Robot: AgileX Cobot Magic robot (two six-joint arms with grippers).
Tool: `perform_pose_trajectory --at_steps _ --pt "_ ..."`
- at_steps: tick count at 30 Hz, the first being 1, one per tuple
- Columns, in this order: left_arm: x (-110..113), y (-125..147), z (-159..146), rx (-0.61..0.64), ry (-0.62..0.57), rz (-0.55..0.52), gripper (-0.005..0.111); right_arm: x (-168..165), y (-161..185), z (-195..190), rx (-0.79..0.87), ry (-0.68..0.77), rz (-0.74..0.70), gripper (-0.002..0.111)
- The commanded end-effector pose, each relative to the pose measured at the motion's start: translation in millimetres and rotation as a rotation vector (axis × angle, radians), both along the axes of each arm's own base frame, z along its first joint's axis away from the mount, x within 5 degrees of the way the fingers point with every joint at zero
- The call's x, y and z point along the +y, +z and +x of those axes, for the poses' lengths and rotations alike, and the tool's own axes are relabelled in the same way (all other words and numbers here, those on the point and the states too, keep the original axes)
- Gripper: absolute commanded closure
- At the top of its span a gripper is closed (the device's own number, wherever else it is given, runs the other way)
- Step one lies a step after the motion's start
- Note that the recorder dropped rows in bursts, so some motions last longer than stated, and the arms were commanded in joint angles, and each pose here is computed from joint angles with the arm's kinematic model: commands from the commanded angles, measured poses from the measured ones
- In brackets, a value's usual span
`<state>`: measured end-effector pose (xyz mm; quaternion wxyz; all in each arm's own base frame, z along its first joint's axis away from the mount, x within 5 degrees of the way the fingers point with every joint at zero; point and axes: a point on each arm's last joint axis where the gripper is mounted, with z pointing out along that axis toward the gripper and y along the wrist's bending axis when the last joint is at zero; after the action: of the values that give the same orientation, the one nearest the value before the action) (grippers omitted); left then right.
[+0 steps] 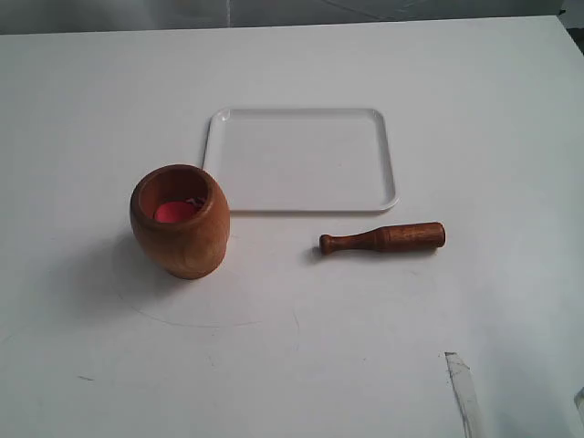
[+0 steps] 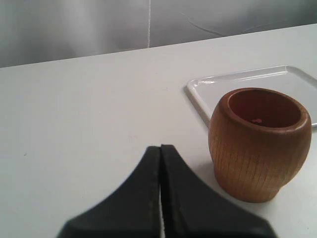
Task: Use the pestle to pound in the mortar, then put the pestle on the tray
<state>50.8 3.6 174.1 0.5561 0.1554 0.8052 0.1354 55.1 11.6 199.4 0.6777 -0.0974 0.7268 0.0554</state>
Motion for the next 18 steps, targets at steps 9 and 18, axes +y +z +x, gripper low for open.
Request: perform_pose_trajectory --at_steps 9,18 --pt "-0.7 0.1 0.1 -0.004 -0.006 -0.015 0.107 -0.4 -1.0 0.0 0.002 -0.007 0.008 0.108" --pt "-0.7 0.1 0.1 -0.004 -0.006 -0.015 0.107 1.4 8.7 -0.2 -0.057 0.008 0.233 0.108"
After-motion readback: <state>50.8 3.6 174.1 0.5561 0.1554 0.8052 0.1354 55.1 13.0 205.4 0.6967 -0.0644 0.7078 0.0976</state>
